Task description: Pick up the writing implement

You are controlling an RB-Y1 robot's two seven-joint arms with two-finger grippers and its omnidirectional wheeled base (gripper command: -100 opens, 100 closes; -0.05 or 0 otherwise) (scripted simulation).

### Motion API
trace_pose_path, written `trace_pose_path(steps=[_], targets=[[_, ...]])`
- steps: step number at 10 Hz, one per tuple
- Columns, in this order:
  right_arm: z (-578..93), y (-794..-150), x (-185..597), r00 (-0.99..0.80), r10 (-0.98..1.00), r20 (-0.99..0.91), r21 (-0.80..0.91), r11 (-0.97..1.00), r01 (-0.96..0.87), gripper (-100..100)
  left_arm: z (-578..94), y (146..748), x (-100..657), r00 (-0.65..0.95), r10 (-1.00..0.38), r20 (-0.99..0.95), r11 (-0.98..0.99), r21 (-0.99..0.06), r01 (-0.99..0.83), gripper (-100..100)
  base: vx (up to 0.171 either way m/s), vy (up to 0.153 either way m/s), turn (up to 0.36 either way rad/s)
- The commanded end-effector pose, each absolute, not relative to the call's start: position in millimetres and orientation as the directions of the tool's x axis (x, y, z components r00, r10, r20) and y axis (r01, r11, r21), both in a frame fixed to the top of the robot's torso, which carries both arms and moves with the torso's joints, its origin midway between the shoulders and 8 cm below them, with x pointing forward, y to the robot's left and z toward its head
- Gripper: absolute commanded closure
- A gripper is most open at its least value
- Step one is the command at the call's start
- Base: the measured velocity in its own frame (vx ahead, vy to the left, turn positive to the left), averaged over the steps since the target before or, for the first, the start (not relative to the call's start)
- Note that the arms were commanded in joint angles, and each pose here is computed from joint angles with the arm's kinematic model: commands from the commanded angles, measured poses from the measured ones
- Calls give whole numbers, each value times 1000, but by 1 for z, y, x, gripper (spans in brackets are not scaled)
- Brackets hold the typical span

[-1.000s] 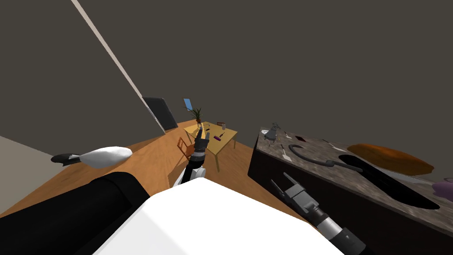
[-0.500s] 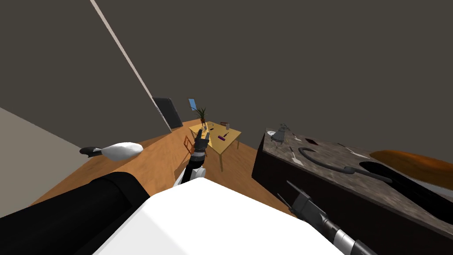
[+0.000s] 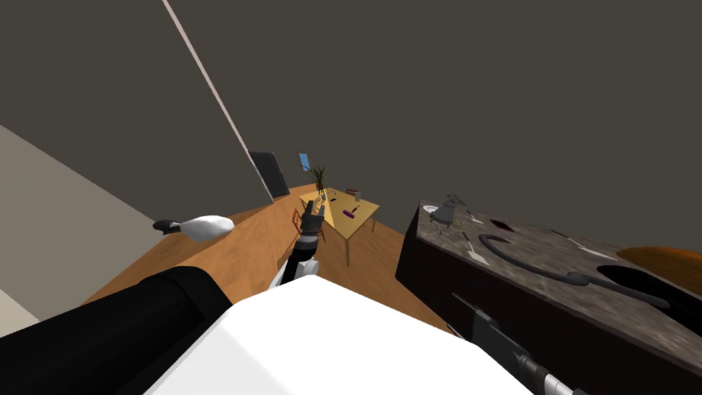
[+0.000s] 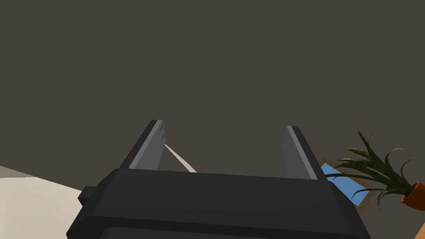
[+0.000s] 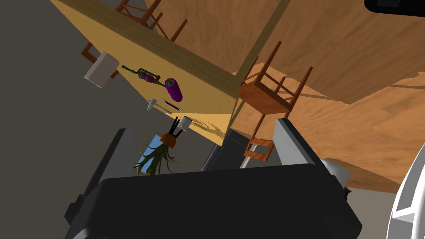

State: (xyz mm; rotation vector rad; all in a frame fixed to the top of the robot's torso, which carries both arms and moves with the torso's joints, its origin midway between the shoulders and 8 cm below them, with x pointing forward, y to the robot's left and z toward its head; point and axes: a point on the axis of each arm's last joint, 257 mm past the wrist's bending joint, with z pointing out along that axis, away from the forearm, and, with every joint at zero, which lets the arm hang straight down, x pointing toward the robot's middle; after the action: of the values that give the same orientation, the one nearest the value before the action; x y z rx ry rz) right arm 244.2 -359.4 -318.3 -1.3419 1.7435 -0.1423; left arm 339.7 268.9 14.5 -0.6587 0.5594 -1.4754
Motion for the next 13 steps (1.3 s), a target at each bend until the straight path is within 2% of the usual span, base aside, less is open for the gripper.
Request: trace_pose_path(steps=[1, 6, 13], targets=[[-332, -380, 230, 23, -876, -482, -584, 301, -754, -100, 14, 269, 340, 30, -998, 55, -17, -703, 711, 0, 5, 67, 150], [-349, -424, 207, 123, -950, -286, -561, 62, -826, -100, 14, 269, 340, 30, -998, 54, -17, -703, 711, 0, 8, 48, 106], [-360, -505, 173, 312, -950, -7, -409, -282, -868, -100, 14, 269, 340, 30, -998, 54, -17, -703, 711, 0, 42, 13, 127]])
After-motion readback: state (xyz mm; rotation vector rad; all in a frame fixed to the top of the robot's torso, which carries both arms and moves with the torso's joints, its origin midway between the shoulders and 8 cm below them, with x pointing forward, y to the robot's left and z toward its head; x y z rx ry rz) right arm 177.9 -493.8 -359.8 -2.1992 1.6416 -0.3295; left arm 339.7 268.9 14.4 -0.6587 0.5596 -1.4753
